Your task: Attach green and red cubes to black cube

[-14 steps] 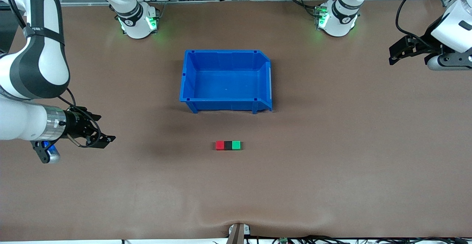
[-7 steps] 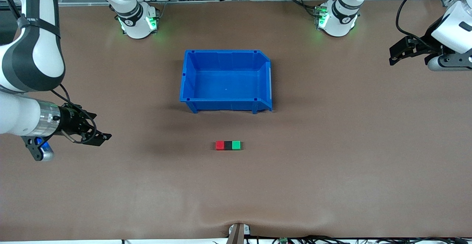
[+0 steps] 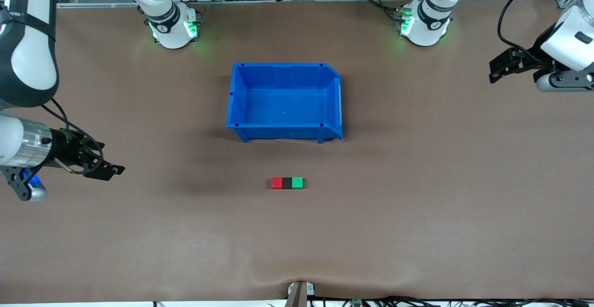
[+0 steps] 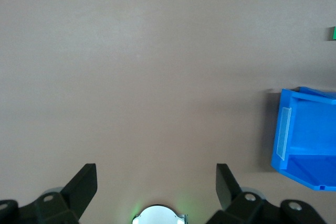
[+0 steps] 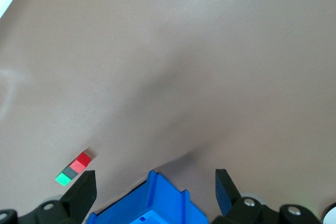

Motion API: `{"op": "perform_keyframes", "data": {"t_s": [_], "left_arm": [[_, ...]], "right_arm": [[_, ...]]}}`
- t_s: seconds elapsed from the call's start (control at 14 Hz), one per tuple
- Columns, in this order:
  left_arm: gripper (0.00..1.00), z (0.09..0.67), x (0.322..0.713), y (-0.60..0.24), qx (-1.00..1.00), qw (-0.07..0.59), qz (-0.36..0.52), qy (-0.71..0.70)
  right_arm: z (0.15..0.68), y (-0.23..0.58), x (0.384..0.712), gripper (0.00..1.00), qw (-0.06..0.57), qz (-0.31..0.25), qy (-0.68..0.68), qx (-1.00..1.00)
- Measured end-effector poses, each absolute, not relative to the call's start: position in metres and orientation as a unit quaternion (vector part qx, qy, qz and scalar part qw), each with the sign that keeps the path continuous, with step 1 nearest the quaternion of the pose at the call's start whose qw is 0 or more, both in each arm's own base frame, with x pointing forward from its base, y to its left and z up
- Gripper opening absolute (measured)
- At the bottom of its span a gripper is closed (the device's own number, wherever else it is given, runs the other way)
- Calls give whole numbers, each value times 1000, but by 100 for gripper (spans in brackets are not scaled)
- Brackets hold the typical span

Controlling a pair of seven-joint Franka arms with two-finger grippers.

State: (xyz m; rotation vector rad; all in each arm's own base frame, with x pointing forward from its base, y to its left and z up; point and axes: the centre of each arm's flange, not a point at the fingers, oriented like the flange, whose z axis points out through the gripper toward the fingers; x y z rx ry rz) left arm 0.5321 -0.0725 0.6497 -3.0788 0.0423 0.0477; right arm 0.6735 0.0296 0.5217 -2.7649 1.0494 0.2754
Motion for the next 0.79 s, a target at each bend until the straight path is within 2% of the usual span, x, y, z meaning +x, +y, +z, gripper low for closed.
{"op": "perform_keyframes", "data": {"t_s": [0.79], "left_arm": [[100,641,533,-64,-999,32,26,6]], "right_arm": [[555,-7,658,100,66,62,264,-960]]}}
